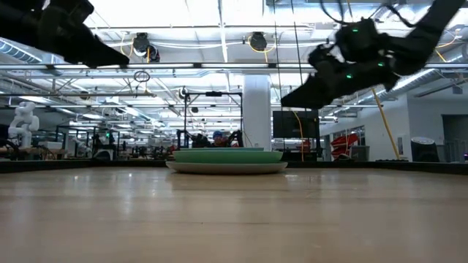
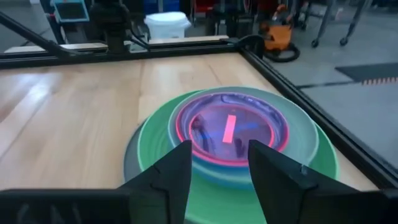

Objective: Stack plastic plates
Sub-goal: Return to Home Position

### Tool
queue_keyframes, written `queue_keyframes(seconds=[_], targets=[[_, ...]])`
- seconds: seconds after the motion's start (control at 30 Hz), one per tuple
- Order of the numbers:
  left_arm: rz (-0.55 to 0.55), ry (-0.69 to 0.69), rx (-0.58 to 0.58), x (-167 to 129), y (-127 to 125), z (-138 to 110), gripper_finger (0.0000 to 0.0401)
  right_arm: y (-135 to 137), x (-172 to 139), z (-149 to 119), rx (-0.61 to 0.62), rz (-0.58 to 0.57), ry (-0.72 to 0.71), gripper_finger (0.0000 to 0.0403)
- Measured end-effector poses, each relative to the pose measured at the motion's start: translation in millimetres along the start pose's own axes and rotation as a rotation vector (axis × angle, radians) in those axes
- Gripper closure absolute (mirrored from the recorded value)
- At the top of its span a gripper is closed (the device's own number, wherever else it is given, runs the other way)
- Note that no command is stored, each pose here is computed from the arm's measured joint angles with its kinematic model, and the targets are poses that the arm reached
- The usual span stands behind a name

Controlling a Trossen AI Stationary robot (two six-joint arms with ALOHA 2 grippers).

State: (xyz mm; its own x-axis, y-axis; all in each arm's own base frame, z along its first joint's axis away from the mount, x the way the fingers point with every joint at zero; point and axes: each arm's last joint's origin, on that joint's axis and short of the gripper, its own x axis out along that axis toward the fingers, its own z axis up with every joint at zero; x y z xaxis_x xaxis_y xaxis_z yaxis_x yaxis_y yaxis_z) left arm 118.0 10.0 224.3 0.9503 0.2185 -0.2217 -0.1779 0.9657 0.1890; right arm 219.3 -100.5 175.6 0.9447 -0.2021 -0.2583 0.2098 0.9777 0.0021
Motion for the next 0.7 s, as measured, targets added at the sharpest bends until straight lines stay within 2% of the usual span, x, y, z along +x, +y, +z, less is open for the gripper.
queue_keyframes(seconds=[0.43, 0.57, 0.7], targets=[[0.009, -0.100, -0.098, -13, 1, -23, 0.0315, 17, -61, -38, -0.047, -0.012, -0.155, 0.0250], [0.004, -0.124, -0.114, -11, -1, -35, 0.0315, 20, -73, -44, -0.055, -0.015, -0.187, 0.0250], [0.008, -0.138, -0.116, -11, -2, -39, 0.0315, 22, -81, -37, -0.072, -0.034, -0.264, 0.0250]])
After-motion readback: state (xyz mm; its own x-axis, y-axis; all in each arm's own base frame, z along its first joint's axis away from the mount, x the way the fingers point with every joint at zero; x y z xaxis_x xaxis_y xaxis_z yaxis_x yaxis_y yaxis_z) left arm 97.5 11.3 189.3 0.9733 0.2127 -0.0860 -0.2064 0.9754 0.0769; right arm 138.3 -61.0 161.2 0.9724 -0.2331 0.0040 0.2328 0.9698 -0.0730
